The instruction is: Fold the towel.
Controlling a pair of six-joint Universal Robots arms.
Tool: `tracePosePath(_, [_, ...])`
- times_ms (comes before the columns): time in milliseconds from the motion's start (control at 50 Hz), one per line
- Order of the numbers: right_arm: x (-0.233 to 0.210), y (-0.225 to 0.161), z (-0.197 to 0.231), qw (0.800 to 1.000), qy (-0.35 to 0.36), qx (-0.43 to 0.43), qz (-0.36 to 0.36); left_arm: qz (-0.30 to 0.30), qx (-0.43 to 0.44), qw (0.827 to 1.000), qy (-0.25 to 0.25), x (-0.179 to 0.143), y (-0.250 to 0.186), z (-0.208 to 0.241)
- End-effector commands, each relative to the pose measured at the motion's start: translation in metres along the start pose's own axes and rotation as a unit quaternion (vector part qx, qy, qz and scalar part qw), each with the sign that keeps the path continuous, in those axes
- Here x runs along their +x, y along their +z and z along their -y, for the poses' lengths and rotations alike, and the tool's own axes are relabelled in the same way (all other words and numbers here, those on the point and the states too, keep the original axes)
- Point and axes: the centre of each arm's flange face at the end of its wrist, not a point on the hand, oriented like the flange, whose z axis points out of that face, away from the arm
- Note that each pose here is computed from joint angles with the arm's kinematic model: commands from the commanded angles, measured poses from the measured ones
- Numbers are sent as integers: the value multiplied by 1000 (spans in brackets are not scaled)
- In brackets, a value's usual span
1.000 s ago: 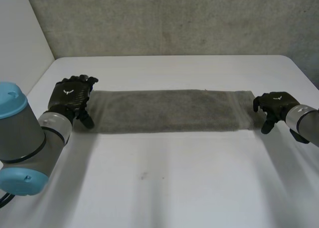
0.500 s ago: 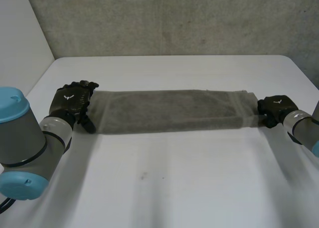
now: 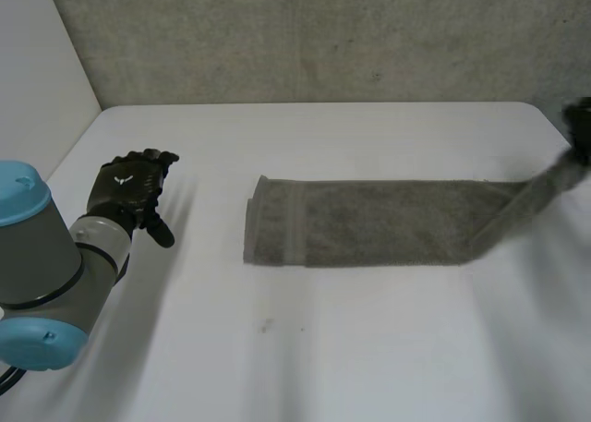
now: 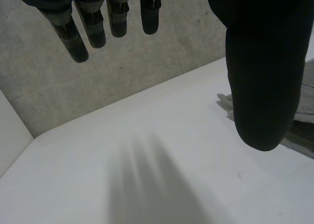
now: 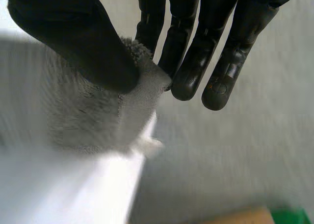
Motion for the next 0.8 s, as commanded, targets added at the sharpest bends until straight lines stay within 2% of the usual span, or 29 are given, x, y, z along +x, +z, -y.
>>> tracePosePath(20, [-82,-44,87,982,6,148,118,0,-4,1000,0,0,-1,-2])
tracePosePath(60, [-123,-72,119,960,3,214,182,1,-4,1000,0,-1,-1,-2])
tracePosePath(80, [-123,-72,119,960,3,214,182,1,-4,1000,0,-1,-1,-2])
tracePosePath(120, [-162,-98,140,933,0,272,235,1,-4,1000,0,-1,-1,-2])
tracePosePath(140, [-162,-98,140,933,0,272,235,1,-4,1000,0,-1,-1,-2])
tracePosePath(160, [-181,-109,147,920,-1,293,259,1,-4,1000,-1,-1,-1,-2])
tracePosePath(180, [-181,-109,147,920,-1,293,259,1,-4,1000,-1,-1,-1,-2])
tracePosePath(220, [-217,-129,151,898,-2,315,308,3,-4,1000,-1,-2,-1,-2])
tracePosePath(240, [-217,-129,151,898,-2,315,308,3,-4,1000,-1,-2,-1,-2])
tracePosePath(280, [-250,-147,144,878,-8,322,355,3,-6,1000,-1,-2,-1,-3])
tracePosePath(300, [-250,-147,143,878,-8,322,355,3,-6,1000,-1,-2,-1,-3])
tracePosePath(340, [-277,-163,133,857,-13,325,400,3,-6,1000,-1,-2,-1,-4])
tracePosePath(420, [-289,-169,125,850,-14,320,419,0,-8,1000,0,0,-1,-5])
tracePosePath(520, [-283,-167,130,857,-12,317,405,-3,-7,1000,2,1,-2,-5])
tracePosePath(540, [-273,-164,137,866,-6,314,388,-5,-4,1000,2,2,-1,-3])
tracePosePath(560, [-273,-164,137,867,-5,314,388,-5,-4,1000,2,2,-1,-3])
tracePosePath(600, [-237,-158,155,895,29,292,336,-11,6,1000,4,6,1,2])
tracePosePath(620, [-237,-158,155,895,29,291,336,-11,6,1000,4,6,1,2])
tracePosePath(660, [-194,-132,139,931,102,211,281,-15,16,1000,5,9,3,8])
tracePosePath(680, [-194,-132,139,931,102,210,281,-22,26,999,6,15,5,13])
tracePosePath(700, [-174,-120,126,941,143,170,255,-33,34,999,8,23,5,17])
tracePosePath(720, [-174,-120,126,941,143,169,254,-33,35,999,8,23,5,17])
tracePosePath(740, [-157,-114,115,945,176,138,238,-41,41,998,10,30,8,20])
tracePosePath(800, [-144,-113,89,943,216,77,240,-54,54,997,10,43,12,26])
